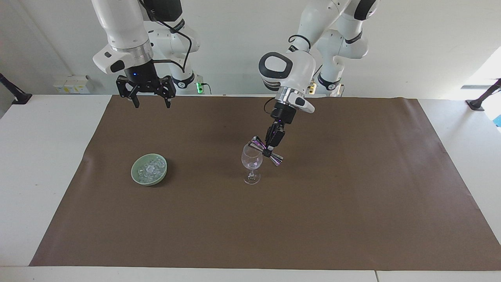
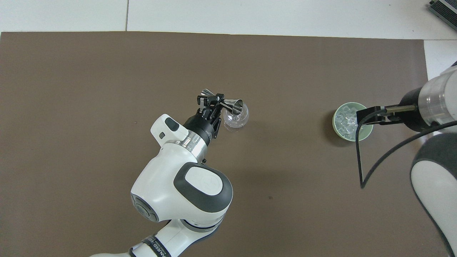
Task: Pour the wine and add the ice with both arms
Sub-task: 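Hold the jigger tipped over the glass rim with the left gripper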
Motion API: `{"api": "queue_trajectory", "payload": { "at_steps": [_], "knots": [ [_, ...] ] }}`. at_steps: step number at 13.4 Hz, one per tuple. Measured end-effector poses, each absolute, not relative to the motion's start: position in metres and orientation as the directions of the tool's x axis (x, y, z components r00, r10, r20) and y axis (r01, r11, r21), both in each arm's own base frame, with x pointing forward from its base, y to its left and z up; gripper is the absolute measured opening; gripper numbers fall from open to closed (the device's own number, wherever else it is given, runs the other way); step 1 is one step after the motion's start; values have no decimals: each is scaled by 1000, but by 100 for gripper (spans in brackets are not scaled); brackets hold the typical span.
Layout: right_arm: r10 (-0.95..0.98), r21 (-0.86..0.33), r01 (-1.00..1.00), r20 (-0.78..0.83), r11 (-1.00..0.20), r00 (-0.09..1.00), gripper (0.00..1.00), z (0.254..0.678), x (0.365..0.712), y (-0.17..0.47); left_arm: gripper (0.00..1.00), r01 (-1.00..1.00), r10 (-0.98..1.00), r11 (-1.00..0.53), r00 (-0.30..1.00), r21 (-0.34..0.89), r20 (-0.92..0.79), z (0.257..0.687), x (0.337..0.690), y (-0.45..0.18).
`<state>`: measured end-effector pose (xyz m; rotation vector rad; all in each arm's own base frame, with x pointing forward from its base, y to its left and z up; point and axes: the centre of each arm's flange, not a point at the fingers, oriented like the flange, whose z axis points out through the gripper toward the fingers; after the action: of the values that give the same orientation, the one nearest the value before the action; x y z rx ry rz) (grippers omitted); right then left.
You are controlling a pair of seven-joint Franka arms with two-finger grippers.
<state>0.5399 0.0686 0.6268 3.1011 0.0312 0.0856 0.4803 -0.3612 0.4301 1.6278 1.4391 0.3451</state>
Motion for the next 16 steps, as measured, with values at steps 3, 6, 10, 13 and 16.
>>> {"api": "queue_trajectory", "payload": {
  "at_steps": [3,6,10,13,16],
  "knots": [
    [21,40,19,55,-999,998,100,627,540,69,21,636,898,71,294,769,-327,430,480,-361],
    [21,40,19,55,-999,998,100,627,540,69,21,630,901,57,303,775,-312,430,481,-360],
    [21,40,19,55,-999,998,100,627,540,69,21,615,903,18,329,788,-277,430,481,-360],
    [21,40,19,55,-999,998,100,627,540,69,21,602,903,-10,349,799,-251,431,481,-360],
    [21,40,19,55,-999,998,100,627,540,69,21,590,902,-37,367,807,-227,432,482,-360]
  ]
}}
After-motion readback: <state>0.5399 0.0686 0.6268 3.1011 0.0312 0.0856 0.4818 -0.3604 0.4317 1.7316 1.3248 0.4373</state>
